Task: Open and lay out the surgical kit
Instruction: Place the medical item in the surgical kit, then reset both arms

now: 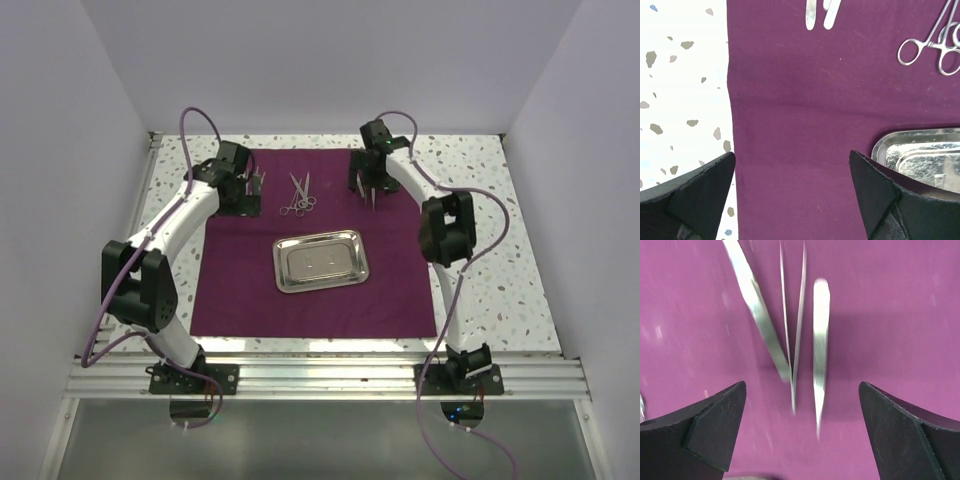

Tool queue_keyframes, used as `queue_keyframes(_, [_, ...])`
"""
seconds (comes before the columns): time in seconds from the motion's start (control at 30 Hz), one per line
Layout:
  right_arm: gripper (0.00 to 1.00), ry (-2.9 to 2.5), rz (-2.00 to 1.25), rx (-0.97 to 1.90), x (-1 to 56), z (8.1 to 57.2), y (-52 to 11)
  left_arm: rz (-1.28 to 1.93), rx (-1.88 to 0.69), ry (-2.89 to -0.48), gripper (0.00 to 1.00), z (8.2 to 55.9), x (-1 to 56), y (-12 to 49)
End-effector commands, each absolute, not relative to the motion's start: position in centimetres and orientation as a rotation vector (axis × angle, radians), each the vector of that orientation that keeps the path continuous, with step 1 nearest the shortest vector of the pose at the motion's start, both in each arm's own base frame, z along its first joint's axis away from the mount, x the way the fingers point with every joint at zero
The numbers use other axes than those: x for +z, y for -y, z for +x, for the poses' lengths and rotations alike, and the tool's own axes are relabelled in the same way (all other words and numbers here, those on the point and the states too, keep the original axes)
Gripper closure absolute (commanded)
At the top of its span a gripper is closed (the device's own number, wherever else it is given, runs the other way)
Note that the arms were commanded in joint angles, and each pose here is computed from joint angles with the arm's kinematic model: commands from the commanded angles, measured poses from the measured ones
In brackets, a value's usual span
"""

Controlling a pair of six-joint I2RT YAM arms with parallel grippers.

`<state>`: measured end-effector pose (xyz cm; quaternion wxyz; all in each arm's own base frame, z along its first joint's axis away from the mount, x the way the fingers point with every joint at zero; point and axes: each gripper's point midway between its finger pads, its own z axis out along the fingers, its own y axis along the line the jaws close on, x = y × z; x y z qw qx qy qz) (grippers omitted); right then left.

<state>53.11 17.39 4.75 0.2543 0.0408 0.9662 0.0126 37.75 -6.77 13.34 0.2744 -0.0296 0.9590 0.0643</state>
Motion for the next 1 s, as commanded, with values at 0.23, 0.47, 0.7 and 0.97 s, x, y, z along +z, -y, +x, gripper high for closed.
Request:
queue_keyframes(0.23, [0.02,-2.165,0.082,0.21,27.1,45.5,-14.6,-0.133,-0.063,-2.136,0.0,40.7,25.1,9.2])
queue_keyframes(0.47, [0.02,-2.035,0.096,0.246,31.2,39.0,-12.1,-0.147,-0.015,-1.981,0.0,39.2,26.6,7.2])
queue_keyframes(0.7, [0.02,-1.95,0.08,0.281,31.9,34.1,-10.5,-0.139,-0.033,-1.949,0.0,38.8,26.7,7.2])
queue_keyframes(0.97, [0.02,-1.956,0.028,0.275,31.7,32.0,-10.0,-0.127,-0.035,-1.943,0.0,38.8,26.8,7.3])
